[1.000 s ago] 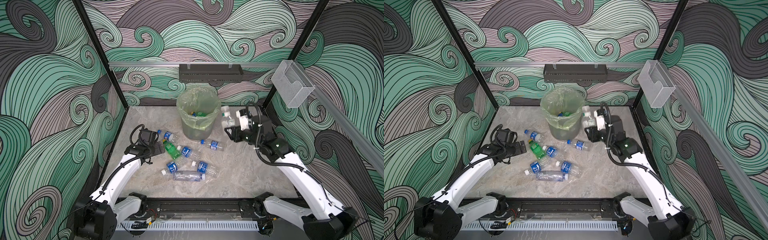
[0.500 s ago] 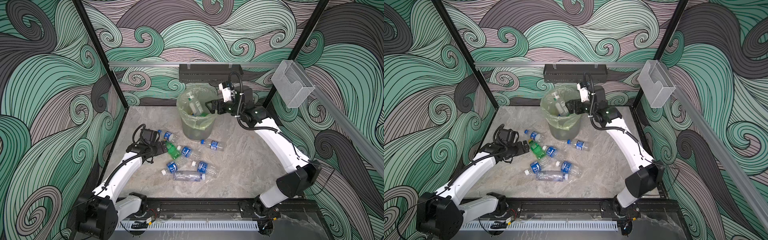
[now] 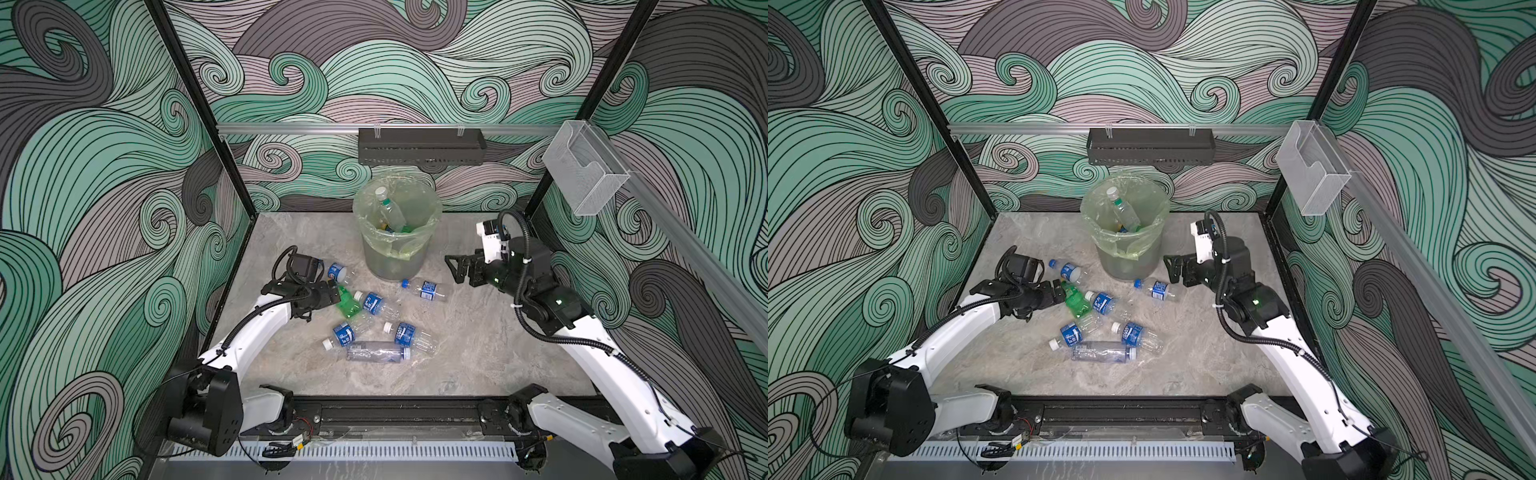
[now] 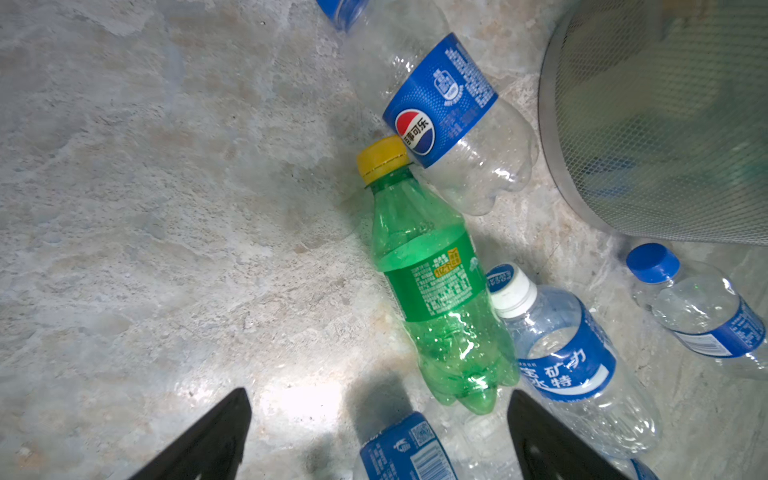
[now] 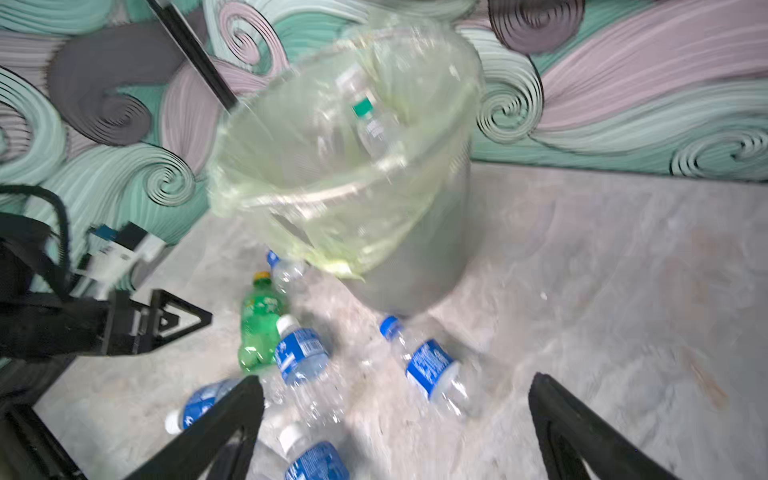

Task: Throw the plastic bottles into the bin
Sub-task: 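Withdraw the right gripper from the bin while the left gripper lowers toward a green bottle, then grasp the green yellow-capped bottle with the left gripper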

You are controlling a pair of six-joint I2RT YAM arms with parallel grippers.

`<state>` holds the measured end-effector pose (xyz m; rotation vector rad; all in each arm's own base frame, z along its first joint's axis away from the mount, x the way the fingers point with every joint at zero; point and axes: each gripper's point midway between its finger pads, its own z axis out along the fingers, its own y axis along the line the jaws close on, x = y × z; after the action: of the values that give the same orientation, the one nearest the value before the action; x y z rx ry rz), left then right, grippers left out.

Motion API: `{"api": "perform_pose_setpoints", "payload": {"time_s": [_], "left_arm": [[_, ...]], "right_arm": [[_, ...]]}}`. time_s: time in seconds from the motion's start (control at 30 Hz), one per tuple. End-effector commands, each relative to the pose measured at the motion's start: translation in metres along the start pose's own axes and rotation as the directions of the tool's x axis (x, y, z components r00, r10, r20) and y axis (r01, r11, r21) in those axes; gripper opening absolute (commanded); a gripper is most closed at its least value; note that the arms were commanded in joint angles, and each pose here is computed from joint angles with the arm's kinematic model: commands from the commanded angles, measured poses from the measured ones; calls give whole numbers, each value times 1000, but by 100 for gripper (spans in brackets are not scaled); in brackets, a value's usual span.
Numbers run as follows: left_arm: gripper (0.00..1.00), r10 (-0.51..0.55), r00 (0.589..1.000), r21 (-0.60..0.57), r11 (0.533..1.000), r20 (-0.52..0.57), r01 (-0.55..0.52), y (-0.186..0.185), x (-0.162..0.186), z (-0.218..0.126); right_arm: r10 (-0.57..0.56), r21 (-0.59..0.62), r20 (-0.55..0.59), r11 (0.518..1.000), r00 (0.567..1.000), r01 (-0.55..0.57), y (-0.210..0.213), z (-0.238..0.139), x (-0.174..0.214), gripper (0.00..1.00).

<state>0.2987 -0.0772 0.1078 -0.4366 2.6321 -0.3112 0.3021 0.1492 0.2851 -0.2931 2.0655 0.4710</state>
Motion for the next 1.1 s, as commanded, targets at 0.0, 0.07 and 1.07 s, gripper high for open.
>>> {"api": "perform_pose_setpoints", "payload": {"time_s": [0.0, 0.07, 1.07], "left_arm": [[99, -42, 999, 64, 997, 29, 40, -17, -19, -2], [99, -59, 998, 65, 996, 24, 57, -20, -21, 2], [95, -125, 985, 35, 991, -117, 130, -32, -12, 67]], "right_arm": [[47, 76, -36, 996, 998, -44, -19, -3, 29, 100], [68, 88, -52, 994, 996, -63, -23, -4, 44, 100], [94, 134, -118, 988, 989, -77, -37, 12, 76, 100]]}}
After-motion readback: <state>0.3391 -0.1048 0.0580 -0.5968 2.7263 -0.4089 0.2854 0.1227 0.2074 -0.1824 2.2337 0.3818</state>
